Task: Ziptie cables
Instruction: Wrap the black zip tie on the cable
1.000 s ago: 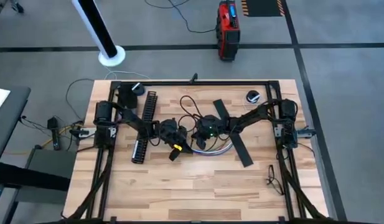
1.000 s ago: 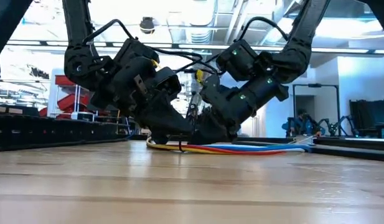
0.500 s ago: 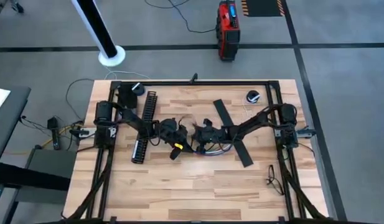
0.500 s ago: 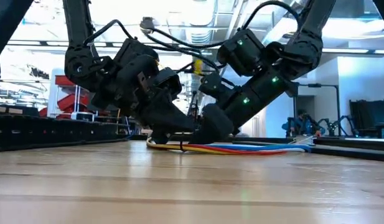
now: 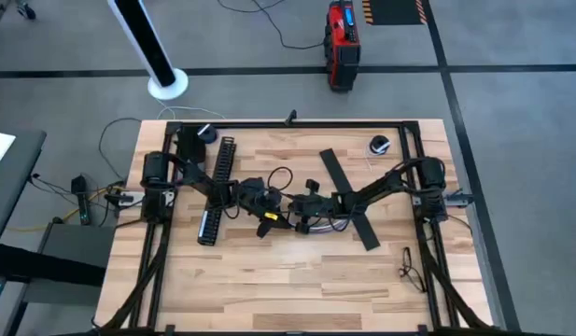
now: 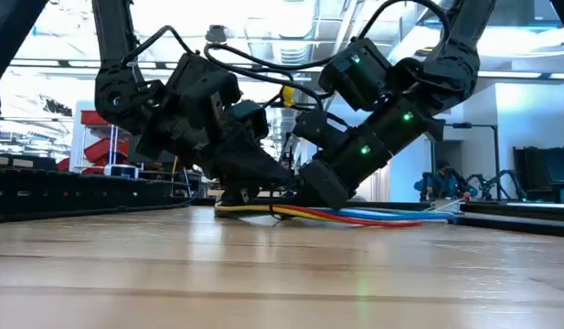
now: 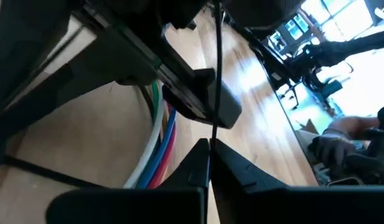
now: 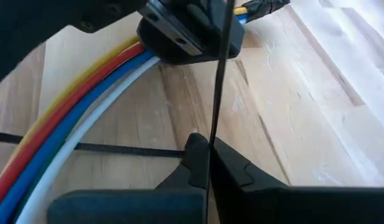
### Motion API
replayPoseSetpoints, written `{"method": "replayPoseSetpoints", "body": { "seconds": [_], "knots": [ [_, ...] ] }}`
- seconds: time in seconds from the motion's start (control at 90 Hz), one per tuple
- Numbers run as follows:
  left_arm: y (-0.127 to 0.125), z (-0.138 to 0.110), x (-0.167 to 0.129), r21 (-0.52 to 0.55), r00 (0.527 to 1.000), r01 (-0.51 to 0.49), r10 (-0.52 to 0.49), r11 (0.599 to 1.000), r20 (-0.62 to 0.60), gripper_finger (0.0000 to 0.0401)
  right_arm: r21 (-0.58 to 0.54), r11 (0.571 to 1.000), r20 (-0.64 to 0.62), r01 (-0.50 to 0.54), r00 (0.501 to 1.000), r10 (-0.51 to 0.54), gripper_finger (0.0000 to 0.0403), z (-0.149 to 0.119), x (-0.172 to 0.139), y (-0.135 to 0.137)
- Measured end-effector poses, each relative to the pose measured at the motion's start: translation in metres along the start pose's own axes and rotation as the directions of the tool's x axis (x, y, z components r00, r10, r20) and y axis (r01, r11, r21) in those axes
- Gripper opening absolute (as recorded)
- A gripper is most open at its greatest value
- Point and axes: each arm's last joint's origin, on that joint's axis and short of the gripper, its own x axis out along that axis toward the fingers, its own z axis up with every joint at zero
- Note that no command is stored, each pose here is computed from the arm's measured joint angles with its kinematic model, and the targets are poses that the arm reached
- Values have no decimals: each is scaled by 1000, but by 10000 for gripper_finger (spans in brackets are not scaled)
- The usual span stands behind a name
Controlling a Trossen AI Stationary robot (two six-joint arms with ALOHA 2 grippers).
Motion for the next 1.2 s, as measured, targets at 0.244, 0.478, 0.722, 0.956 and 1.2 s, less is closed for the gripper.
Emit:
{"method": "replayPoseSetpoints", "body": {
  "seconds": [0.244, 0.478, 0.722, 0.956, 1.2],
  "knots": [
    [0, 0, 0, -43, 1000, -2, 2, 999, -4, 0, -1, 1000, 1, 0, 1000, 0, 0, 0, 0, 0],
    [1, -3, 0, -81, 999, -25, 22, 996, -32, 0, -1, 1000, 2, -1, 1000, 1, 0, 0, 0, 0],
    [2, -2, 1, -136, 997, -74, 75, 988, 6, 0, -1, 1000, 3, -2, 1000, 2, 0, 1, 0, 0],
    [-11, -5, 7, -191, 995, -62, 77, 980, 70, 0, -1, 1000, 2, -3, 1000, 3, 0, 1, 0, 0],
    [-17, -17, 7, -191, 997, -50, 61, 980, 53, 0, -8, 1000, 2, -11, 1000, 11, 0, 1, 0, 0]
  ]
}}
